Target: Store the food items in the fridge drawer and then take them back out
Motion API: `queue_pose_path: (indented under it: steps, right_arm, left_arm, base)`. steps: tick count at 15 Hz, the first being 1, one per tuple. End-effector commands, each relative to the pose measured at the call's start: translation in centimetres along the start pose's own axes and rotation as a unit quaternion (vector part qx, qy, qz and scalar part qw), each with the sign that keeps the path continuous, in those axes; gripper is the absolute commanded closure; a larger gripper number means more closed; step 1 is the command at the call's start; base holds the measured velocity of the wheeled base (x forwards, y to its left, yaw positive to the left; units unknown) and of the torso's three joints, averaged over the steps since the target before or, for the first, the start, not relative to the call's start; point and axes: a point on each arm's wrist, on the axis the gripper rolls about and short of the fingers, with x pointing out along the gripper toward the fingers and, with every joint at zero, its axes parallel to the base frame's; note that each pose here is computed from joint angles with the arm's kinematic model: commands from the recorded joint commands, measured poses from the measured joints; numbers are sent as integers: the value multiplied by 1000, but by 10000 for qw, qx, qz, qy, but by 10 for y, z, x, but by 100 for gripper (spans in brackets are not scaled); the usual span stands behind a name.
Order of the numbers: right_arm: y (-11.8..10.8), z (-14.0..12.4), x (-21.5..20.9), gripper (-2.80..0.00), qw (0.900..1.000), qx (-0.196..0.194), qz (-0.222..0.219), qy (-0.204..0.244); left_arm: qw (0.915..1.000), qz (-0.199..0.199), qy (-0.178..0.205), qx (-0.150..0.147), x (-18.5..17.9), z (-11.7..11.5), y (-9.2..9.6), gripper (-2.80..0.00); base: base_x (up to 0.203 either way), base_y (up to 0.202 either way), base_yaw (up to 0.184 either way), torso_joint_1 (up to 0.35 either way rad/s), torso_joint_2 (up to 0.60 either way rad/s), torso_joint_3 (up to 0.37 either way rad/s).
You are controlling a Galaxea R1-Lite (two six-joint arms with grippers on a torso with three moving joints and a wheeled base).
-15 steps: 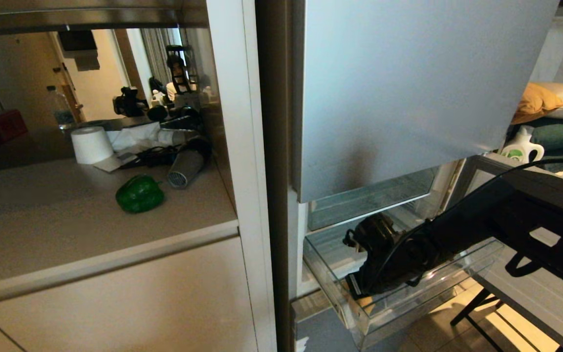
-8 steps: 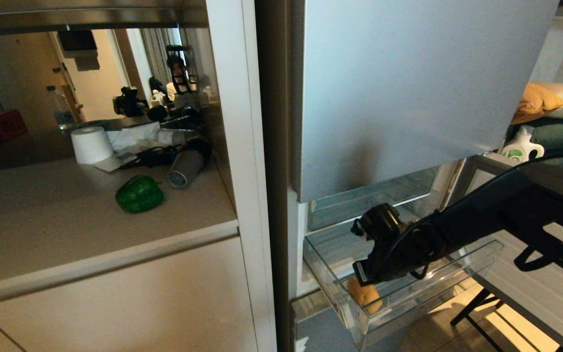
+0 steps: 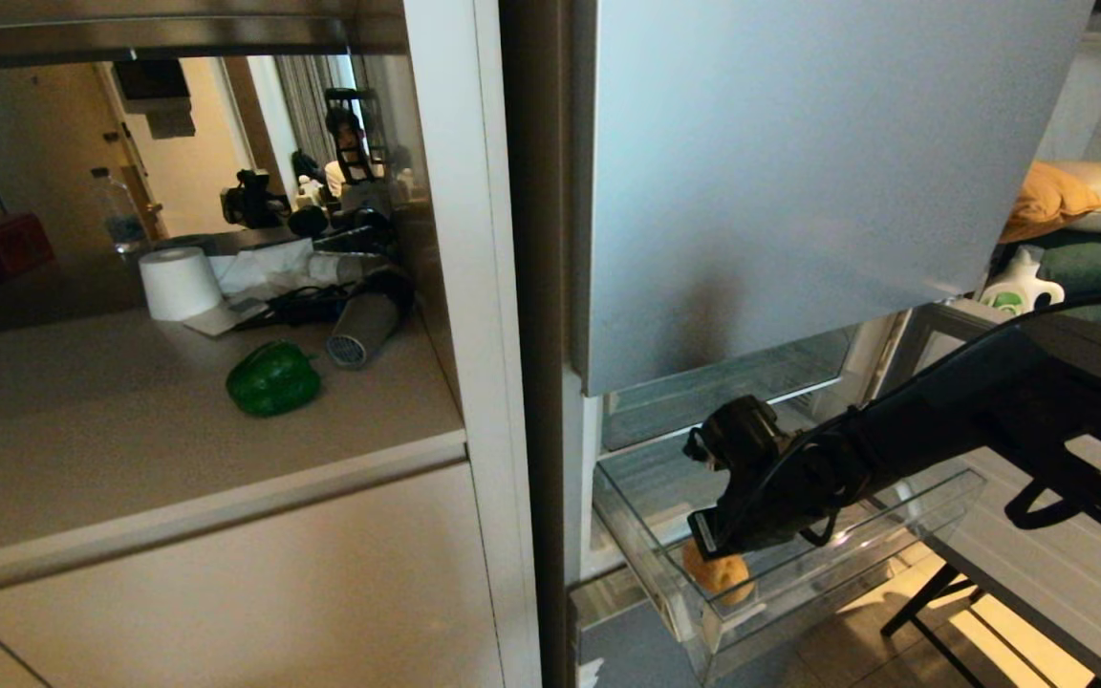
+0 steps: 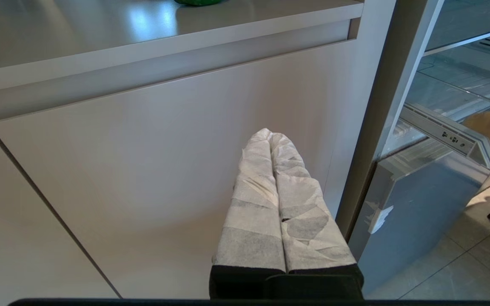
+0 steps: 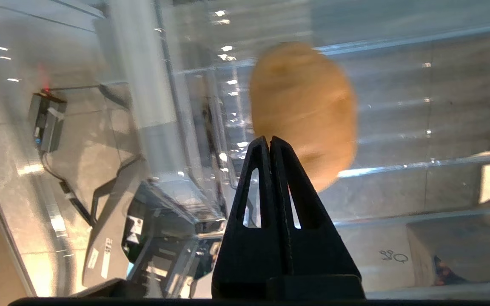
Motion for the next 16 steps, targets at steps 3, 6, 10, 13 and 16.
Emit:
queue_pose_path:
  steps: [3,6,10,13,16]
  right_arm:
    - [-4,-2,1,0,9999,-55,-45,111]
    - [-4,0,-1,0,9991,-351,-64,213]
    - [-7,6,-1,0,9982,-373,-126,451]
    - [-9,8,0,-280,9968,-595,-114,516]
    - [-9,5,3,-280,9954,-718,-108,617]
  left_arm:
    - [10000,-2,58,0,1,-3,0,0]
    - [10000,-2,58,0,1,-3,0,0]
    - [10000,-2,58,0,1,-3,0,0]
    - [10000,-2,58,0,1,-3,0,0]
    - [10000,-2,58,0,1,-3,0,0]
  base:
    - [0,0,0,0,0,0]
    - [0,0,0,0,0,0]
    - [0,0,0,0,0,0]
    - [0,0,0,0,0,0]
    - [0,0,0,0,0,0]
